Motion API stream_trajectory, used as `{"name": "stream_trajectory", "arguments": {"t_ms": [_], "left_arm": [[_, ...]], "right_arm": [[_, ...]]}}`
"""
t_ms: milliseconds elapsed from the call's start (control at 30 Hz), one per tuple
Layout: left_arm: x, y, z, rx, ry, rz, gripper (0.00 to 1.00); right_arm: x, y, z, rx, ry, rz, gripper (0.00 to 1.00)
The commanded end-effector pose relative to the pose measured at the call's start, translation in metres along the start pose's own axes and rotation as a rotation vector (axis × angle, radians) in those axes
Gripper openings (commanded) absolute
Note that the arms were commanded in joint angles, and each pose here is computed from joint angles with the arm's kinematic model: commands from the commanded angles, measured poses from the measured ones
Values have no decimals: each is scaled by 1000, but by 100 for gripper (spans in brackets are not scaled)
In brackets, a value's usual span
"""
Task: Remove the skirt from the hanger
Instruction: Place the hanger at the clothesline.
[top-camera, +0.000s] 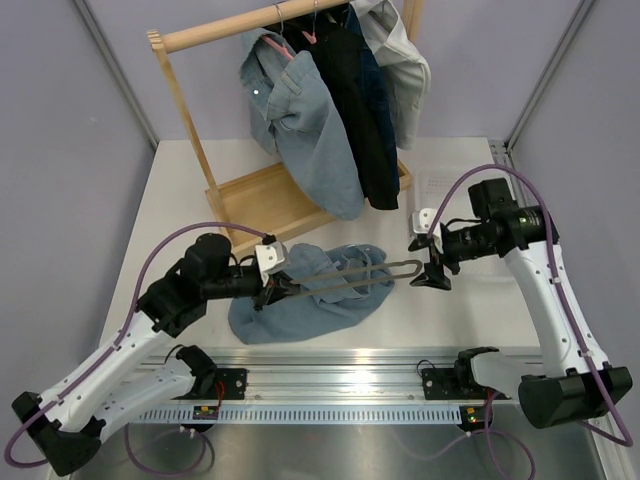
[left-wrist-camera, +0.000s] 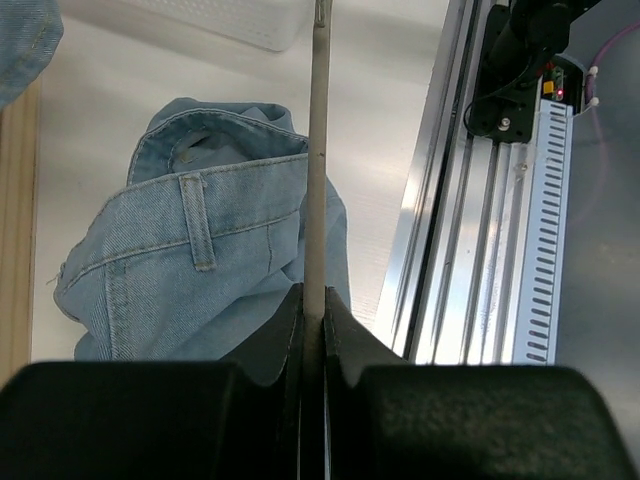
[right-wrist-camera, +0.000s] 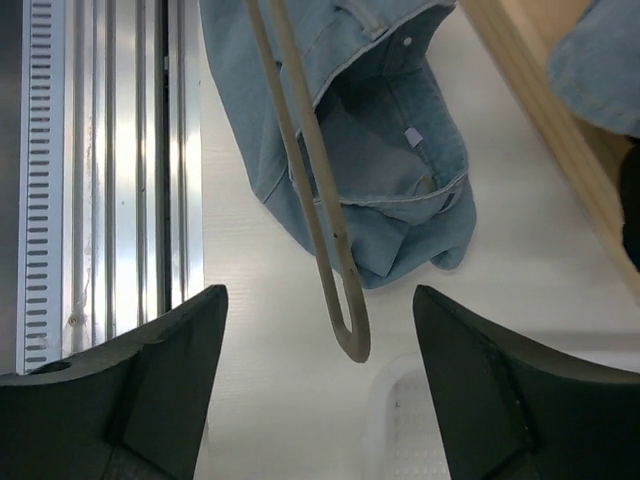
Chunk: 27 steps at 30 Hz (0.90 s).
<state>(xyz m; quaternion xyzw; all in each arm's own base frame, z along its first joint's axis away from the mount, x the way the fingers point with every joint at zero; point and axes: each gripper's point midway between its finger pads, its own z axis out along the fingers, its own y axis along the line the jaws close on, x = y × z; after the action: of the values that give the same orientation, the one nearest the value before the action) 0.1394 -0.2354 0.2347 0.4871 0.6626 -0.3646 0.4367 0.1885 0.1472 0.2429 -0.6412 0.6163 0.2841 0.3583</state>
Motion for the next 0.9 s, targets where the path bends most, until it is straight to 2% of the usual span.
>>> {"name": "stream_trajectory", "arguments": {"t_ms": [0, 133, 267, 300, 467, 600, 667, 700, 867], "left_arm": [[-21, -7, -18, -29, -71, -23, 0], [-27, -9, -33, -83, -103, -59, 0], [-27, -10, -48, -150, -119, -157, 0], [-26, -10, -52, -171, -114, -176, 0], [-32, -11, -84, -290, -173, -299, 0], [-26, 8, -127, -546, -230, -429, 0], [-27, 12, -147, -629, -267, -481, 0], [-18, 18, -157, -706, -246, -506, 0], [-12, 25, -188, -849, -273, -555, 0]], "right_arm": [[-50, 2, -25, 90, -99, 12, 83], [-80, -11, -40, 186, -171, 31, 88], [-103, -28, -51, 291, -263, 37, 91], [-102, -26, -50, 302, -280, 96, 92], [-92, -41, -45, 374, -307, 162, 93], [-71, -51, -32, 415, -317, 327, 92], [-62, -54, -27, 414, -336, 352, 92], [-61, -52, -27, 415, -352, 368, 92], [-51, -55, -28, 419, -382, 413, 92]]}}
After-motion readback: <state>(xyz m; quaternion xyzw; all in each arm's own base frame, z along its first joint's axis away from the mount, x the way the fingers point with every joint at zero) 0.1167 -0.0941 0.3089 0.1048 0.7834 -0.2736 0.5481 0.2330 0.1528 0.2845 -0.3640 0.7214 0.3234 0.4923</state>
